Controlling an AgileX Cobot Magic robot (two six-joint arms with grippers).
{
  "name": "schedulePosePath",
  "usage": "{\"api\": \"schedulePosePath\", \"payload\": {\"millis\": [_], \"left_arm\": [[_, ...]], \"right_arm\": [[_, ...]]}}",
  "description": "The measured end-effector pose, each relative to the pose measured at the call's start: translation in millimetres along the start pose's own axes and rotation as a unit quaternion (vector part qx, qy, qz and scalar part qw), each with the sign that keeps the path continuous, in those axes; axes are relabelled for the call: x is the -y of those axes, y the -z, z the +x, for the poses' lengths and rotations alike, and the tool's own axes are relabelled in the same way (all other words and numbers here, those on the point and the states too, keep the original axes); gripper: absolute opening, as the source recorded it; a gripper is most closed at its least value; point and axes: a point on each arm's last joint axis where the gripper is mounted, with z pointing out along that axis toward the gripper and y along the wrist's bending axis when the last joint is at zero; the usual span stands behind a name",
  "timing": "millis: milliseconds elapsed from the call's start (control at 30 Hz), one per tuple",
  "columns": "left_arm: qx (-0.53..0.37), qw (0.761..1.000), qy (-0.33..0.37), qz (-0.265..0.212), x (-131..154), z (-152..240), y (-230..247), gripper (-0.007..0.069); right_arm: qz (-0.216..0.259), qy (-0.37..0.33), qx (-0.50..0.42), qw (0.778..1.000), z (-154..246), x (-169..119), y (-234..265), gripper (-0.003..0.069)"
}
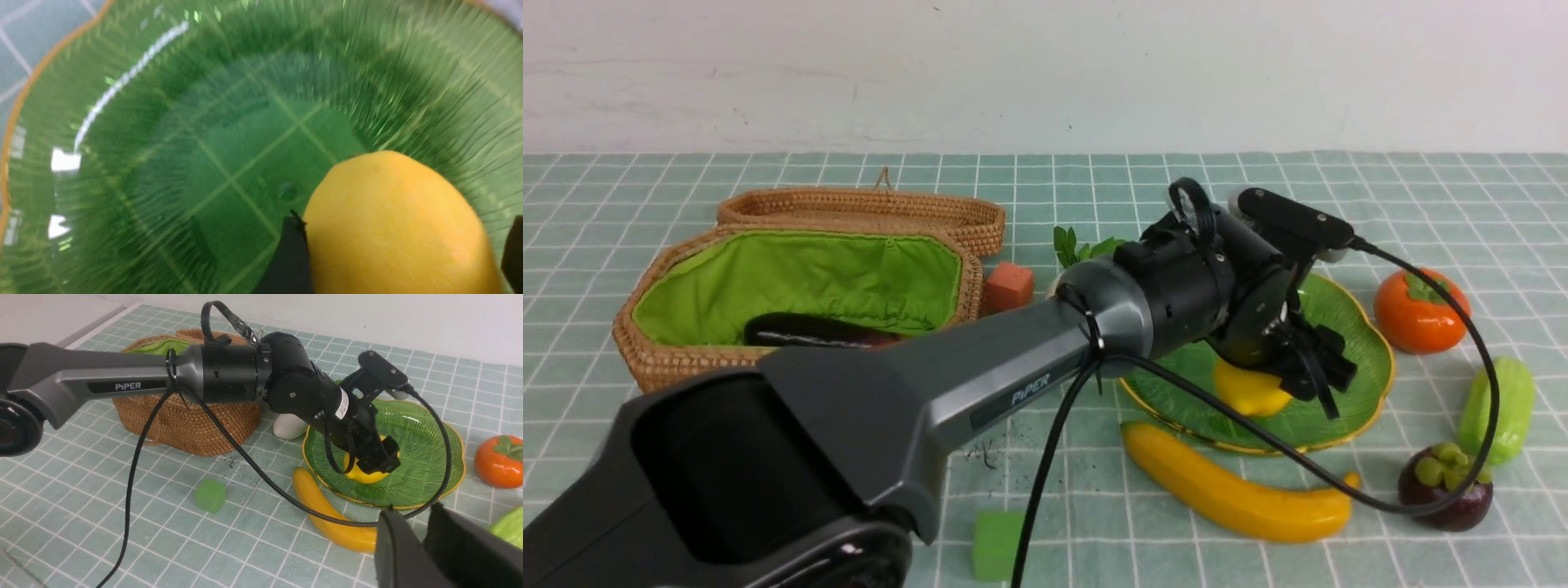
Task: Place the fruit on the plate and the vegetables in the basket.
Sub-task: Grab a lemon with your left arm and place it on the plate on the right, then take a daikon with your left arm and place it on the basket on the left.
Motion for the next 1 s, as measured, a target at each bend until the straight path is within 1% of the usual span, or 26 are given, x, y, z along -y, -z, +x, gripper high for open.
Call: {"api": "schedulePosePath", "payload": {"millis": [33, 167, 300, 367, 400, 433, 467, 500, 533, 600, 667, 733, 800, 833, 867, 900, 933, 1000], "left_arm": [[0.003, 1.000, 0.000, 0.000, 0, -3, 4, 0.0657], [0.008, 1.000, 0.002, -0.001, -1, -12, 21, 0.0665], [0.008, 1.000, 0.007, -0.008, -4, -30, 64, 0.0617], [-0.001, 1.000, 0.001, -0.023, -8, -36, 85, 0.0556], [-0.009, 0.999, -0.004, -0.034, -11, -37, 94, 0.0517], [-0.025, 0.998, -0.007, -0.049, -16, -37, 103, 0.0461], [-0.028, 0.998, -0.006, -0.051, -17, -37, 104, 0.0450], [-0.040, 0.997, -0.005, -0.060, -22, -37, 108, 0.0409], [-0.060, 0.996, 0.000, -0.073, -30, -34, 110, 0.0347], [-0.097, 0.991, 0.016, -0.094, -49, -28, 106, 0.0265], [-0.124, 0.986, 0.039, -0.106, -71, -21, 97, 0.0230], [-0.146, 0.981, 0.064, -0.111, -91, -13, 84, 0.0237], [-0.160, 0.977, 0.078, -0.115, -105, -6, 74, 0.0276], [-0.165, 0.976, 0.081, -0.118, -108, -3, 69, 0.0297], [-0.167, 0.975, 0.083, -0.120, -112, 0, 64, 0.0336], [-0.168, 0.975, 0.083, -0.121, -113, 0, 63, 0.0342], [-0.169, 0.975, 0.081, -0.123, -115, 3, 56, 0.0382], [-0.165, 0.975, 0.080, -0.122, -116, 5, 49, 0.0426]], "right_arm": [[0.000, 0.000, 0.000, 1.000, 0, 0, 0, 0.0125], [0.000, 0.000, 0.000, 1.000, 0, 0, 0, 0.0122], [0.000, 0.000, 0.004, 1.000, -1, 0, 0, 0.0120], [0.000, 0.000, 0.005, 1.000, -1, 0, 0, 0.0120], [0.000, 0.000, 0.005, 1.000, -1, 0, 0, 0.0120], [0.000, 0.000, 0.004, 1.000, -1, 0, 0, 0.0120], [0.000, 0.000, 0.004, 1.000, -1, 0, 0, 0.0120], [0.000, 0.000, 0.004, 1.000, -1, 0, 0, 0.0120], [0.000, 0.000, 0.004, 1.000, -1, 0, 0, 0.0120], [0.000, 0.000, 0.004, 1.000, -1, 0, 0, 0.0120], [0.000, 0.000, 0.004, 1.000, -1, 0, 0, 0.0120], [0.000, 0.000, 0.004, 1.000, -1, 0, 0, 0.0120], [0.000, 0.000, 0.004, 1.000, -1, 0, 0, 0.0120], [0.000, 0.000, 0.004, 1.000, -1, 0, 0, 0.0120], [0.000, 0.000, 0.004, 1.000, -1, 0, 0, 0.0120], [0.000, 0.000, 0.004, 1.000, -1, 0, 0, 0.0120], [0.000, 0.000, 0.004, 1.000, -1, 0, 0, 0.0120], [0.000, 0.000, 0.004, 1.000, -1, 0, 0, 0.0120]]}}
